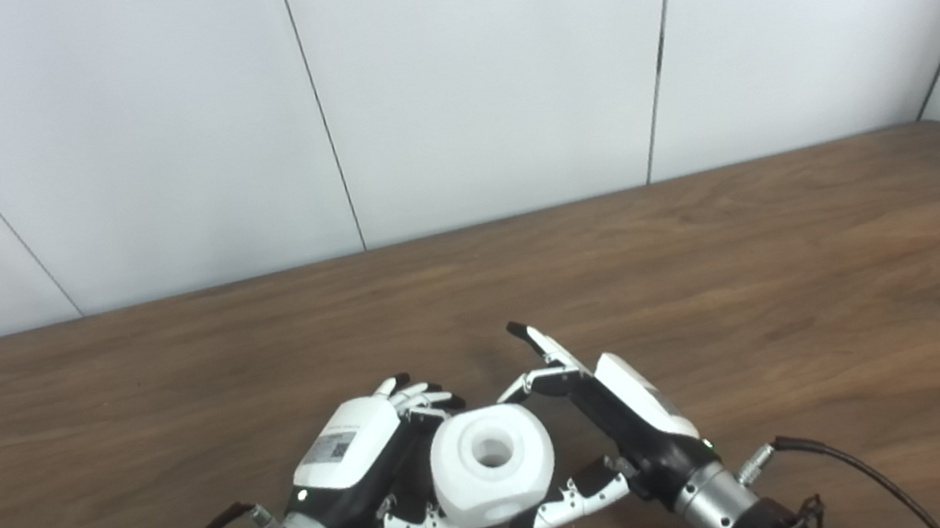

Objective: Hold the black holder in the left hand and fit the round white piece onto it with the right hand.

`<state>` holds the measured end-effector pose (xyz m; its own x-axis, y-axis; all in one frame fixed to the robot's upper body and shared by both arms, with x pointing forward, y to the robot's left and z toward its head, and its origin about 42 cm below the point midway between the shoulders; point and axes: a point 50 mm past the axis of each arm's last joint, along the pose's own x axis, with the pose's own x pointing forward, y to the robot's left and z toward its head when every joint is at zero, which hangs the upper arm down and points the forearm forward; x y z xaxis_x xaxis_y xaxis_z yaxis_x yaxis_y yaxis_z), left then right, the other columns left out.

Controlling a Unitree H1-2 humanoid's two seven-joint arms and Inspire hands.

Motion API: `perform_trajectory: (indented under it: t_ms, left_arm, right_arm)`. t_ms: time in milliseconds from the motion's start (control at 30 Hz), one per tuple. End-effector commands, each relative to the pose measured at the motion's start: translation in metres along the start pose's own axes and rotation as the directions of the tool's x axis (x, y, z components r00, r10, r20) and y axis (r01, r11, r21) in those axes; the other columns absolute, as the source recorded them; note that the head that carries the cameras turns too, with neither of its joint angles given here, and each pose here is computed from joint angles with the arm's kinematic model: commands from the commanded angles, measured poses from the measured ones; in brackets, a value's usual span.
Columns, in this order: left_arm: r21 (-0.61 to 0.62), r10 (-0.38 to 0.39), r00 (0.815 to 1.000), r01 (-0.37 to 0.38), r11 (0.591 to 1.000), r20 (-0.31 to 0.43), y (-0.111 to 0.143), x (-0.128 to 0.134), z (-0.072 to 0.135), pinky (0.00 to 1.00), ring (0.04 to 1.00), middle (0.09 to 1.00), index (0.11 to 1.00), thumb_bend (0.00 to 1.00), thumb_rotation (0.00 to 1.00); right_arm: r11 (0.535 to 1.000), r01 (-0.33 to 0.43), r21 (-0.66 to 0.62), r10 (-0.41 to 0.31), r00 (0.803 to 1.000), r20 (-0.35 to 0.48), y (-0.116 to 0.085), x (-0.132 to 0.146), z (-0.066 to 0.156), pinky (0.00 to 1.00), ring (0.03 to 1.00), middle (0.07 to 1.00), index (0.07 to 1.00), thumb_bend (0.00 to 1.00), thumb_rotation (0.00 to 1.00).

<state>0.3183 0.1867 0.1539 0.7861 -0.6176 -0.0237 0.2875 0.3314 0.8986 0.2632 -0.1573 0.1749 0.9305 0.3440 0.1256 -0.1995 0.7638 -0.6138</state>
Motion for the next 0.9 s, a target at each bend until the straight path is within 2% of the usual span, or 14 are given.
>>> perform_trajectory:
  t_ms: [0, 467, 867]
  left_arm:
    - [0.023, 0.047, 0.998, -0.048, 0.999, 0.042, 0.012, 0.004, 0.009, 1.0, 0.902, 0.831, 0.48, 0.52, 0.05]
    - [0.026, 0.051, 0.998, -0.052, 0.998, 0.044, 0.006, 0.007, 0.007, 1.0, 0.894, 0.823, 0.481, 0.52, 0.05]
    - [0.027, 0.055, 0.998, -0.056, 0.998, 0.043, 0.005, 0.008, 0.009, 1.0, 0.892, 0.82, 0.481, 0.52, 0.05]
  right_arm:
    - [0.998, 0.068, -0.013, -0.067, 0.996, 0.059, -0.01, 0.004, 0.01, 0.86, 1.0, 1.0, 0.481, 0.5, 0.13]
    - [0.991, 0.132, -0.014, -0.131, 0.989, 0.072, -0.026, 0.01, 0.015, 0.83, 1.0, 1.0, 0.482, 0.5, 0.13]
    - [0.99, 0.135, -0.028, -0.133, 0.989, 0.071, -0.028, 0.011, 0.015, 0.8, 1.0, 0.995, 0.481, 0.5, 0.13]
